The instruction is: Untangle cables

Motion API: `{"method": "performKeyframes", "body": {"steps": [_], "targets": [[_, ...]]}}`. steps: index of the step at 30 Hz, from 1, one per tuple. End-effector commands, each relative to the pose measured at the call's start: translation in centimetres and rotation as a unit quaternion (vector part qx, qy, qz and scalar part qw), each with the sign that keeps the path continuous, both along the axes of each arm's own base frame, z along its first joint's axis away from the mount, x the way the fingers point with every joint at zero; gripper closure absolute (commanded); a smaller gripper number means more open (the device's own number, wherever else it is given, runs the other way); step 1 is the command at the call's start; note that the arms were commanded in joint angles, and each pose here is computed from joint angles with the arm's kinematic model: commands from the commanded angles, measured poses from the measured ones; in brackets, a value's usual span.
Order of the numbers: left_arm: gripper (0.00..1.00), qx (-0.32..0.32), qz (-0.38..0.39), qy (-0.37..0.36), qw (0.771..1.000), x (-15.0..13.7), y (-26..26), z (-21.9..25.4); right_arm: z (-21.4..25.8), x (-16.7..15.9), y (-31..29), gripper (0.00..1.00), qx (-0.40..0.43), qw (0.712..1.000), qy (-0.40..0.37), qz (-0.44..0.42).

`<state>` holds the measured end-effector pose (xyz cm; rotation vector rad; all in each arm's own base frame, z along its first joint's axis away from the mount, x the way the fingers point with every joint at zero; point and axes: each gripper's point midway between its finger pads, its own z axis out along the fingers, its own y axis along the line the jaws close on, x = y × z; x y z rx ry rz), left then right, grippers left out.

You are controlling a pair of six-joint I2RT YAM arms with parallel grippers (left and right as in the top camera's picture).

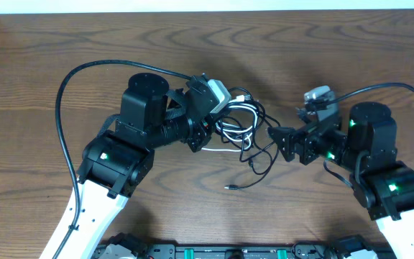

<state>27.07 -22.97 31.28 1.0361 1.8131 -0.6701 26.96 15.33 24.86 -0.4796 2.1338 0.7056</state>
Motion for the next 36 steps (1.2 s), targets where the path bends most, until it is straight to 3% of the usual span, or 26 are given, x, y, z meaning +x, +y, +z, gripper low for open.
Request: {"method": "performKeyframes", "body": {"steps": [1,19,24,31,35,36], "targets": [[0.92,-0.018,-0.011,-0.010,1.000,-0.5,-0.2,1.5,1.2,-1.0,2.2,0.12,0.028,0.996,-0.022,0.086],[0.92,-0.038,-0.052,0.005,0.998,-1.9,-1.0,1.8,2.3,-0.8,4.9,0.14,0.086,0.981,-0.037,0.169],[0.92,-0.065,-0.106,0.020,0.992,-3.6,-2.0,2.4,2.3,-0.8,4.9,0.26,0.086,0.981,-0.038,0.170],[0.92,-0.070,-0.121,0.032,0.990,-3.9,-2.3,2.1,2.4,-0.8,4.9,0.51,0.087,0.981,-0.039,0.171],[0.92,-0.068,-0.120,0.037,0.990,-3.6,-2.4,1.7,2.4,-0.8,4.9,0.82,0.084,0.980,-0.042,0.173],[0.92,-0.067,-0.120,0.038,0.990,-3.6,-2.4,1.7,2.4,-0.8,4.8,0.85,0.081,0.980,-0.046,0.174]]}}
